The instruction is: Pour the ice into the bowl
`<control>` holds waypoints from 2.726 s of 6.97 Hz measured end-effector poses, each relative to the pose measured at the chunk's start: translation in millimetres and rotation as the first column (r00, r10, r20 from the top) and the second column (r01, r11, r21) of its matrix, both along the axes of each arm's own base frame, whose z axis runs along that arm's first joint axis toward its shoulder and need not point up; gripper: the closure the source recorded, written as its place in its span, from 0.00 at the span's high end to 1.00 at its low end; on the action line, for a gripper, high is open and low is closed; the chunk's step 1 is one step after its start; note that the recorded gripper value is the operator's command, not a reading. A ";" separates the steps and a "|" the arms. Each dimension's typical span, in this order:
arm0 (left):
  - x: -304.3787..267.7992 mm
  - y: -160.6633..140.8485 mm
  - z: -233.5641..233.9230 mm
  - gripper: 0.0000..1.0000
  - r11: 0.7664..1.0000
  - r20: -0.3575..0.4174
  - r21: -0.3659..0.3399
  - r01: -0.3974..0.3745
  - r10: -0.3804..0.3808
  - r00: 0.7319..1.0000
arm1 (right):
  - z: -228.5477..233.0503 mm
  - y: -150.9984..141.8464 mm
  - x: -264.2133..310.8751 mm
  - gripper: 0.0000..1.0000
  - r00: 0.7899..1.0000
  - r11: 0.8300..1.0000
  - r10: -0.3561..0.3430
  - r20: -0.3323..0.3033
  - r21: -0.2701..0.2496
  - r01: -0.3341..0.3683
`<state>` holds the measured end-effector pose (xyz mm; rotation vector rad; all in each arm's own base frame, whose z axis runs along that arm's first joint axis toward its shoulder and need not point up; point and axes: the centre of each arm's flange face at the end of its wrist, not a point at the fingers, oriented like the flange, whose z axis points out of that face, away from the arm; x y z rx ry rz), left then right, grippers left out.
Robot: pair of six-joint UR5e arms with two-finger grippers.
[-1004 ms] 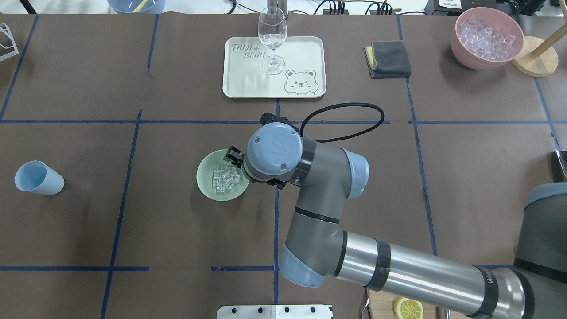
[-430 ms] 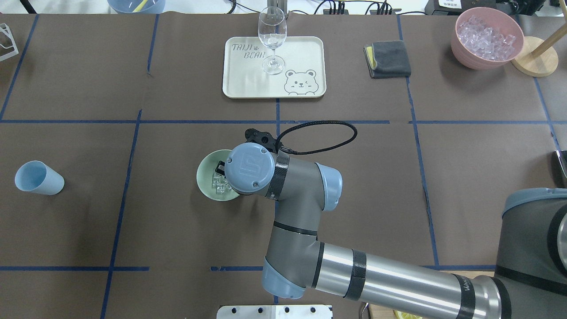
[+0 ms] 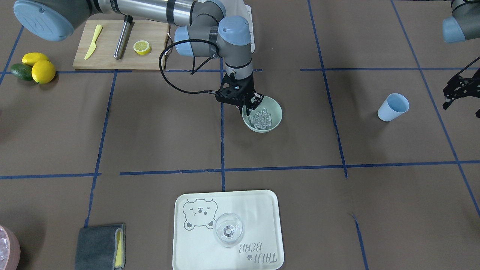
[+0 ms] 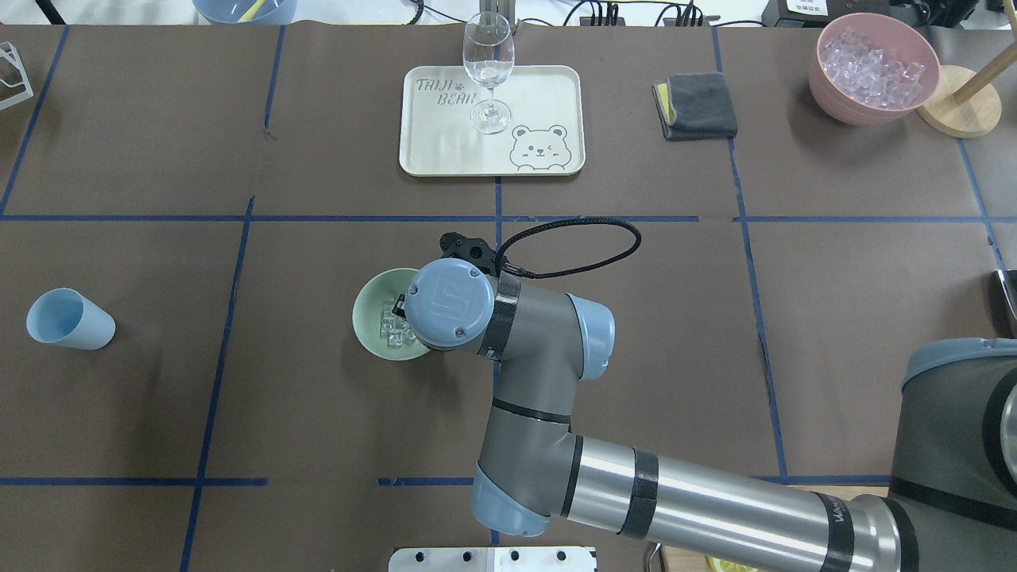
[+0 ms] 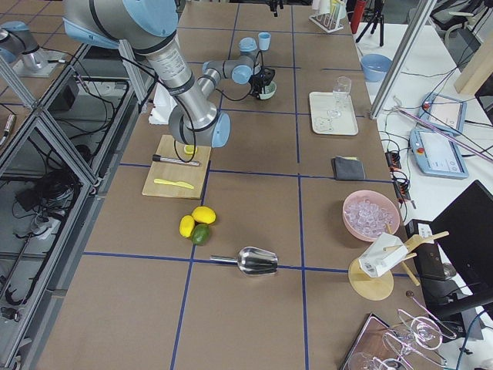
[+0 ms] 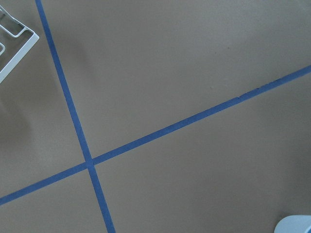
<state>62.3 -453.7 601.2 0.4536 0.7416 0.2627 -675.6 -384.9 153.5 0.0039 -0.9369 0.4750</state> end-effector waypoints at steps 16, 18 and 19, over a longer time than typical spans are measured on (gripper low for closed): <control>-100.9 -63.9 -22.0 1.00 0.947 -0.026 -0.316 0.054 -0.066 0.997 | 400.9 -0.6 452.7 0.00 0.965 0.946 -0.233 -0.123 0.200 0.254; -101.5 -60.8 -33.7 1.00 0.955 -0.027 -0.291 0.054 -0.065 0.998 | 419.8 -1.6 459.4 0.13 0.965 0.950 -0.242 -0.100 0.180 0.257; -101.7 -58.9 -34.0 1.00 0.955 -0.027 -0.291 0.054 -0.065 0.997 | 423.3 -3.1 458.0 0.40 0.965 0.950 -0.245 -0.097 0.175 0.259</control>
